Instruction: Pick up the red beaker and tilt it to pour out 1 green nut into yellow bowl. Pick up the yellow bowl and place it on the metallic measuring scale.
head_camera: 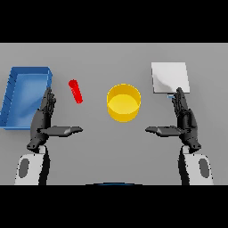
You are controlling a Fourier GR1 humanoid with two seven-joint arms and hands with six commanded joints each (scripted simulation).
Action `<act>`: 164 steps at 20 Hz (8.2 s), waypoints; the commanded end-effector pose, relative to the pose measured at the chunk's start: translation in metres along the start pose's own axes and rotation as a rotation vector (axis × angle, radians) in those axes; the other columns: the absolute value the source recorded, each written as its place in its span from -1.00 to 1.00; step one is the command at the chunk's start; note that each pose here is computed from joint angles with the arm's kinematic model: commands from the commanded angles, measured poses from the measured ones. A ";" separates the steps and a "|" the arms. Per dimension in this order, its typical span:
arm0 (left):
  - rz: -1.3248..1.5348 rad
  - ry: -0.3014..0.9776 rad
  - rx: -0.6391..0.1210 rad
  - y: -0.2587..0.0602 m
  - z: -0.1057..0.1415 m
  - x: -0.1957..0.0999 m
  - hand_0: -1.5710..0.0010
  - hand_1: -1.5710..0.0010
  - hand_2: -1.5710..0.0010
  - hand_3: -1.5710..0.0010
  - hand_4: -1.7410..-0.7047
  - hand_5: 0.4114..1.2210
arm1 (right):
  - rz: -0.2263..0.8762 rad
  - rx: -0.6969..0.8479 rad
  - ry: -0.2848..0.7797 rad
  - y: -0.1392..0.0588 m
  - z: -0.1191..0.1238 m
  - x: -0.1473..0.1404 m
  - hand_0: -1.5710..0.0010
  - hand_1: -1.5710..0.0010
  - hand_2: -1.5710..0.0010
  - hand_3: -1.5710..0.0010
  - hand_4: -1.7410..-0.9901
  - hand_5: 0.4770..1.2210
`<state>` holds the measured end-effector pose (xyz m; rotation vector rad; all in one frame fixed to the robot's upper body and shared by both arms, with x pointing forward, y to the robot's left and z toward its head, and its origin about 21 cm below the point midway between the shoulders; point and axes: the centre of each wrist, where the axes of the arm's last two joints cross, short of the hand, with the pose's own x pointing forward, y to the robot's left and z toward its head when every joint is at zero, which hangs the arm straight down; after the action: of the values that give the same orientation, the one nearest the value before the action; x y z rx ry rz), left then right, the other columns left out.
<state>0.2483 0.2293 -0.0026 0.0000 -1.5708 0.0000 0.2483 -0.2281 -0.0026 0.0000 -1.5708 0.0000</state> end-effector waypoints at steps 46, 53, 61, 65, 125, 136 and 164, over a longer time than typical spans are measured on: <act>-0.236 0.024 -0.146 -0.033 -0.112 -0.018 1.00 1.00 1.00 1.00 -0.21 -0.30 | 0.289 0.017 -0.133 -0.003 0.021 0.012 1.00 1.00 1.00 1.00 0.27 -0.56; -0.186 0.048 -0.084 -0.044 -0.123 -0.026 0.16 0.11 0.07 0.08 -0.53 0.31 | 0.299 0.013 -0.138 -0.006 0.022 0.011 1.00 1.00 1.00 1.00 0.29 -0.55; -0.236 0.052 -0.110 -0.052 -0.122 -0.023 -0.81 -0.81 -0.82 -0.75 -0.64 0.85 | 0.285 0.008 -0.114 -0.006 0.019 0.012 1.00 1.00 1.00 1.00 0.29 -0.55; -0.163 -0.032 -0.069 -0.054 -0.125 -0.012 -0.92 -0.92 -0.93 -0.90 -0.85 0.77 | 0.293 0.012 -0.135 -0.004 0.022 0.012 1.00 1.00 1.00 1.00 0.29 -0.54; -2.674 -0.648 -0.829 -0.211 -0.157 0.119 -1.00 -1.00 -1.00 -1.00 -0.99 1.00 | 0.292 -0.028 -0.125 0.001 0.022 0.006 1.00 1.00 1.00 1.00 0.42 -0.69; -2.560 -0.608 -0.481 -0.185 -0.203 0.263 -1.00 -1.00 -0.91 -0.57 -0.93 1.00 | 0.271 -0.023 -0.136 0.006 0.021 0.005 1.00 1.00 1.00 1.00 0.49 -0.69; -0.877 0.276 0.422 0.097 -0.136 0.128 -1.00 -1.00 -1.00 -0.85 -1.00 1.00 | 0.310 0.062 -0.150 0.000 0.015 0.003 1.00 1.00 1.00 1.00 0.39 -0.50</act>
<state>0.3839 0.3259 0.1247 0.9728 -1.1627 -0.3409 0.2334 -0.2279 0.0006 -0.1981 -1.7071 0.2985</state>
